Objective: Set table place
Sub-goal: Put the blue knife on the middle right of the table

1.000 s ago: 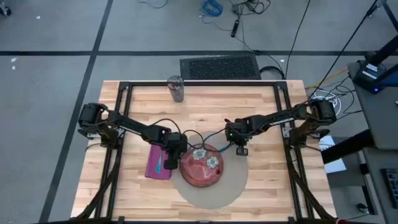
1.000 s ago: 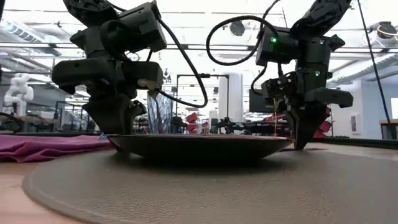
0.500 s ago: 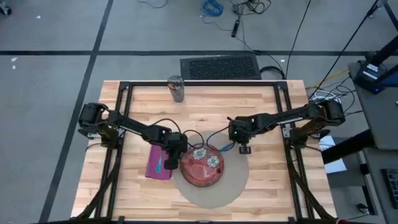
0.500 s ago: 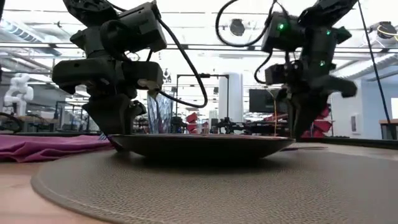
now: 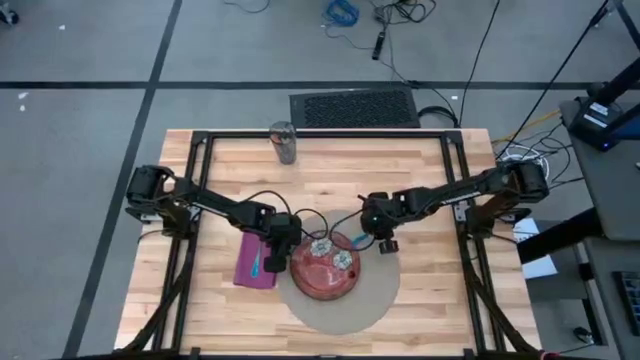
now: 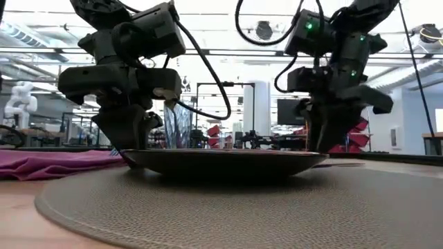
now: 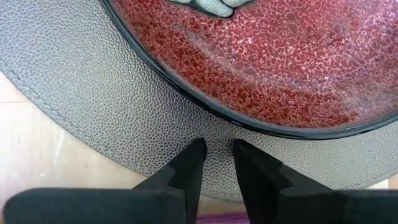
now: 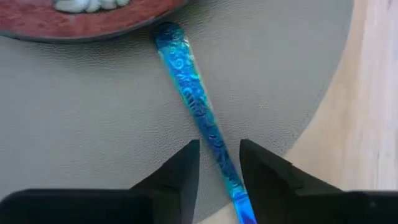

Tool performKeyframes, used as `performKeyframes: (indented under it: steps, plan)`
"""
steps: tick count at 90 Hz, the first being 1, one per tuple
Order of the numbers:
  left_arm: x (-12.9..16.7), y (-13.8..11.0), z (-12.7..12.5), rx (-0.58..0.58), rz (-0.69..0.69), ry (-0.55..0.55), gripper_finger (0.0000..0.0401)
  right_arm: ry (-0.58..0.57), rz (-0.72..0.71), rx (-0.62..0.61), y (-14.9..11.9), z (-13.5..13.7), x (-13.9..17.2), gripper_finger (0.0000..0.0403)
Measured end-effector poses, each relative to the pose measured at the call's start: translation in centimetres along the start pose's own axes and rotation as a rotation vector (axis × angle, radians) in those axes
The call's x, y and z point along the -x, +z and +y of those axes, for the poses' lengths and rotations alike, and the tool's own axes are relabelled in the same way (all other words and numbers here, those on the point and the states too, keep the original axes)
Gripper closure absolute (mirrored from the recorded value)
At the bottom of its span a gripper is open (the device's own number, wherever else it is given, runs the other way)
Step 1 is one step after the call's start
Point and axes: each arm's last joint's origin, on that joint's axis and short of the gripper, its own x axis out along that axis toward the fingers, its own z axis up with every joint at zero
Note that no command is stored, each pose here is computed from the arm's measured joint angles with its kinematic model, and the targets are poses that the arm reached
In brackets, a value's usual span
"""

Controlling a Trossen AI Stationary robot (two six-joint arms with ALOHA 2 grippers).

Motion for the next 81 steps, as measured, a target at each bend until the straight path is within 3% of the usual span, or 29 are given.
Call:
performKeyframes:
  steps: [41,66,81]
  plan:
    - [0.0,0.0,0.0,-0.001,0.000,0.000,0.0321,0.103,0.059,0.040,-0.4,-0.3,-1.8,0.0302]
    - [0.0,0.0,0.1,-0.003,-0.005,0.001,0.0321,0.175,0.095,0.137,-0.5,1.8,-1.8,0.0383]
    - [0.0,0.2,0.3,0.007,-0.016,0.002,0.0322,0.199,0.131,0.197,-0.7,3.6,-1.6,0.0392]
